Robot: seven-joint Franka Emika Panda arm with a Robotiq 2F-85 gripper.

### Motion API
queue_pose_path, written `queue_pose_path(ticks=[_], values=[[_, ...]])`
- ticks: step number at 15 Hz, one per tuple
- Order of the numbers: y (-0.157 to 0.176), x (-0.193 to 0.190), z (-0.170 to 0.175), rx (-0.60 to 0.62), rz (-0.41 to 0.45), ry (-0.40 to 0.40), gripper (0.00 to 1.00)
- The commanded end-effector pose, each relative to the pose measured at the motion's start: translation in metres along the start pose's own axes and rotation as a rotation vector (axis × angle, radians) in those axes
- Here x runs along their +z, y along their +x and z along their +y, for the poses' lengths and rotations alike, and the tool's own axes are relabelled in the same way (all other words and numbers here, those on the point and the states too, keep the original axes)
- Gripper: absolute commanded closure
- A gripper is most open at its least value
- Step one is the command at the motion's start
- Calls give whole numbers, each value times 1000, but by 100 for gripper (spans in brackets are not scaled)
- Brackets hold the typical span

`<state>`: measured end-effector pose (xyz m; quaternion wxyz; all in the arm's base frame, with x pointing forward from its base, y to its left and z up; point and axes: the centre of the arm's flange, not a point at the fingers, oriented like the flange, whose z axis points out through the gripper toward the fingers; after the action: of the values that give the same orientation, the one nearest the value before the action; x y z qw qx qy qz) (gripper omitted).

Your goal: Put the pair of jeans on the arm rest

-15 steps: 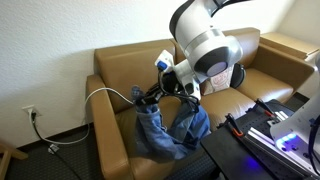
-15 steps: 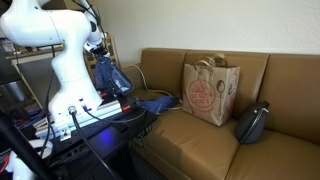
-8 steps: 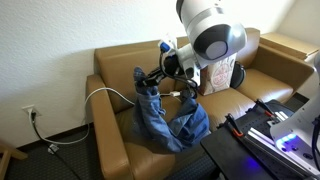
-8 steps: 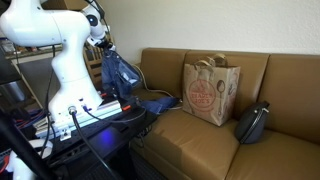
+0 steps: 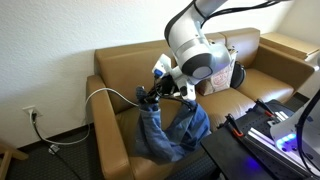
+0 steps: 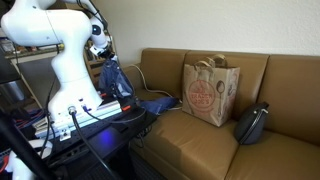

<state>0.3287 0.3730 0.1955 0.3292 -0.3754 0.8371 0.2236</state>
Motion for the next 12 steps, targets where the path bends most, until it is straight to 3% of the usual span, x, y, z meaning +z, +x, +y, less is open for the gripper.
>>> queue_pose_path(ticks=[1, 5, 9, 10, 11, 12], values=[[-36, -40, 17, -83, -148, 73, 94], [-76, -85, 23, -180, -277, 147, 94], [-106, -114, 29, -295, -398, 156, 94], [-146, -87, -27, -234, -312, 136, 94], [-150, -90, -24, -241, -321, 136, 75], [-147, -88, -22, -241, -312, 135, 75]])
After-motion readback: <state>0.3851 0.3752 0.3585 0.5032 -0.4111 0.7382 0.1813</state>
